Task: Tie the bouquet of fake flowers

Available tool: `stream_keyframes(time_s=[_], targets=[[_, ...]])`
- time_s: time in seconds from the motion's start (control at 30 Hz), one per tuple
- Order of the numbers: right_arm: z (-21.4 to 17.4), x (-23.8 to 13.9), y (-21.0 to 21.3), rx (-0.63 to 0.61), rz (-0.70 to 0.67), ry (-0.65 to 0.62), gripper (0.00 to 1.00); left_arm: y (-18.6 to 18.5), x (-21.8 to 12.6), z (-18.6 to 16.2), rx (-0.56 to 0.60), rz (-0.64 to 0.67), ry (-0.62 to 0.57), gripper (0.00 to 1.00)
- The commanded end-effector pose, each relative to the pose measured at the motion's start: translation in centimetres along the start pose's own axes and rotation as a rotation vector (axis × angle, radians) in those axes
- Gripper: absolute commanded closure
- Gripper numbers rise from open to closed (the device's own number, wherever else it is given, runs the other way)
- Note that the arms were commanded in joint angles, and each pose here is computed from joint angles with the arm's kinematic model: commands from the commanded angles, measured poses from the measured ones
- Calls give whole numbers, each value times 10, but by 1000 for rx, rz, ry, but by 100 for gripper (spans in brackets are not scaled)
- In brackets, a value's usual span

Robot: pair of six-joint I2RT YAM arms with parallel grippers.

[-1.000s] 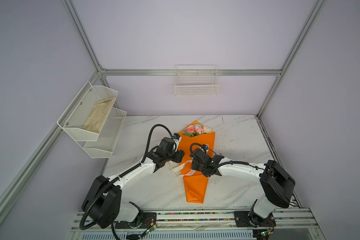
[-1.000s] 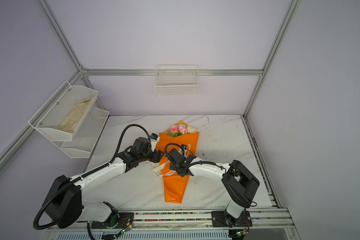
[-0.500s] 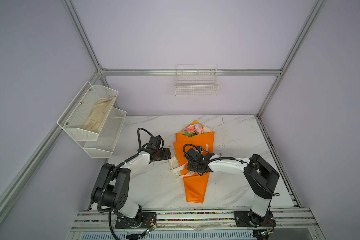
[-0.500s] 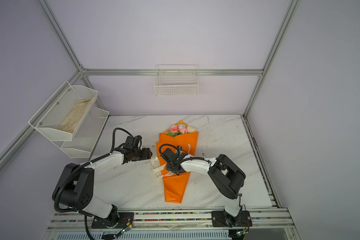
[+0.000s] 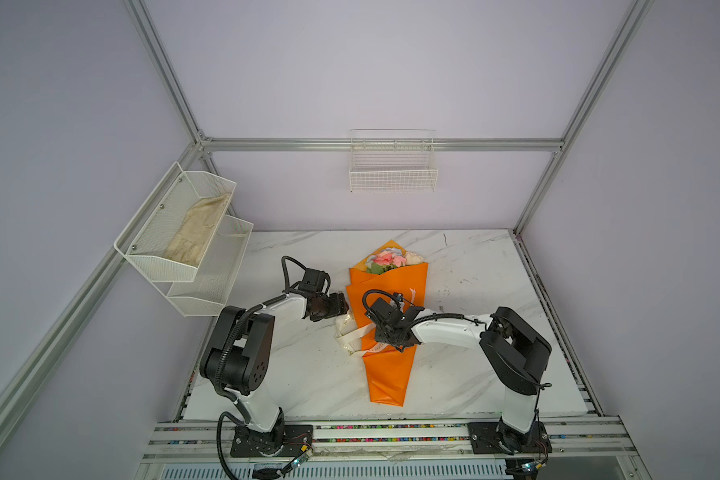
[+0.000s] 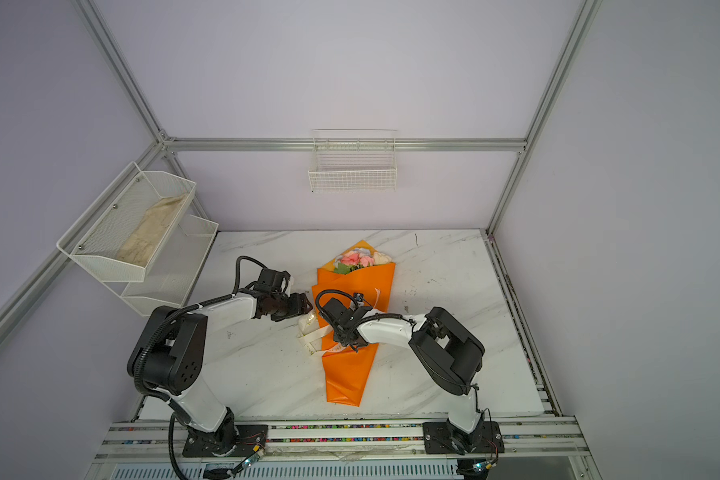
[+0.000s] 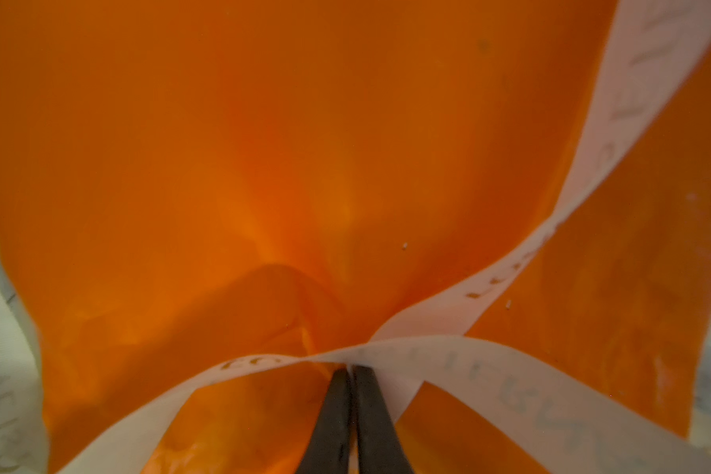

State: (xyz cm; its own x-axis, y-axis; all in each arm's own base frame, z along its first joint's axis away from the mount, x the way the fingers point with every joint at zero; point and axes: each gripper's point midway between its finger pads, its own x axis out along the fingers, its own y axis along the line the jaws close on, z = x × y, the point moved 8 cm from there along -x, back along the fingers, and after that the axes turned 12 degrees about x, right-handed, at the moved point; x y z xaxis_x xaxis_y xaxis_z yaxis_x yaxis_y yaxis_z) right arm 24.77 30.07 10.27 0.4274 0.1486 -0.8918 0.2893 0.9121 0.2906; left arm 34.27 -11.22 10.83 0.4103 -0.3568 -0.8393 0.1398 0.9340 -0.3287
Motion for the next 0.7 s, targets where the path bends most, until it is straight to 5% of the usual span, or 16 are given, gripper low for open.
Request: stream_keyframes(time_s=[0.0,0.67], targets=[[-8,3,-14,-5,-45,19,100,-7,-4,13,-5,-37,-12,23],[-4,-46,-7,-15,127,91,100,-9,2,15,-17,-35,1,37]])
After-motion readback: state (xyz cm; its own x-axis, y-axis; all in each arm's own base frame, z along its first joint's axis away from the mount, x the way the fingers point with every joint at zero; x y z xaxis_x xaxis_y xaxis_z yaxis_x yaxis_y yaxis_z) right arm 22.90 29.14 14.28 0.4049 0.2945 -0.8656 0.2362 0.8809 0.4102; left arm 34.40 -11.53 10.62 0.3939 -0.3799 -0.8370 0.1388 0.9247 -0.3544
